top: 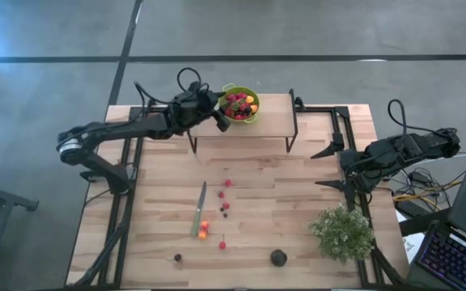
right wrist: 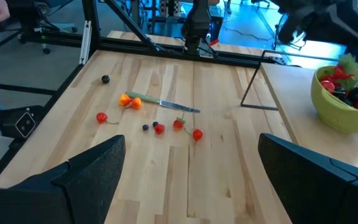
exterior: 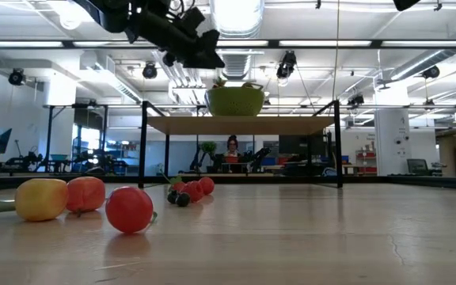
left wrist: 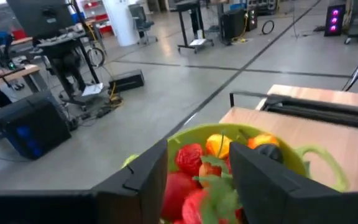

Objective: Pick & Place Fruit
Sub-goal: Put the strawberry into the green colander on the shelf

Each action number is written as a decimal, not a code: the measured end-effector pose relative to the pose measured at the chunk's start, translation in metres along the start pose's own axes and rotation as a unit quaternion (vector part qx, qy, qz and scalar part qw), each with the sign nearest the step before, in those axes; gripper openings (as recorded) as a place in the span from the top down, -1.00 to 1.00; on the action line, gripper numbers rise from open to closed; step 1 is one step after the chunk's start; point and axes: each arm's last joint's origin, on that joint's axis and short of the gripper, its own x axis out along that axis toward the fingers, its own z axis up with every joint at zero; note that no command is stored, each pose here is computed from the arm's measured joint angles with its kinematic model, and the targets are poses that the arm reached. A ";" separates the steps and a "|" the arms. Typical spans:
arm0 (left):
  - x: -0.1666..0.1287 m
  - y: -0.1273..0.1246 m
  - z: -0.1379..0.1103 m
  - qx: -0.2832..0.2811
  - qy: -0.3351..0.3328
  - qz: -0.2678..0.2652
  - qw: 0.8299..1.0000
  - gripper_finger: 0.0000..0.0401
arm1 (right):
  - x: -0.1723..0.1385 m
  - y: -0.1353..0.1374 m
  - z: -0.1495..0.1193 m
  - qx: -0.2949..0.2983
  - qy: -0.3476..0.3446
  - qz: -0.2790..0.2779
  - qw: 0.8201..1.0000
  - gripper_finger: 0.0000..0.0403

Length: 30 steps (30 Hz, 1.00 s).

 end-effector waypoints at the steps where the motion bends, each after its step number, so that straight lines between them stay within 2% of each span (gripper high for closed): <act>1: -0.002 0.000 0.003 -0.001 -0.002 -0.003 1.000 0.11 | 0.000 0.000 0.000 0.000 0.000 0.000 1.000 -0.80; 9: -0.026 -0.024 0.011 -0.001 0.037 -0.066 0.997 0.13 | 0.000 0.000 0.000 0.000 0.000 0.000 1.000 -0.80; 19: -0.058 -0.076 -0.005 0.030 0.136 -0.149 0.979 0.21 | 0.000 0.000 0.000 0.000 0.000 0.000 1.000 -0.81; 25: -0.079 -0.103 -0.021 0.065 0.155 -0.172 0.971 0.28 | 0.000 0.000 0.000 0.000 0.000 0.000 1.000 -0.80; 30: -0.090 -0.114 -0.026 0.077 0.162 -0.192 0.965 0.31 | 0.000 0.000 0.000 0.000 0.000 0.000 1.000 -0.81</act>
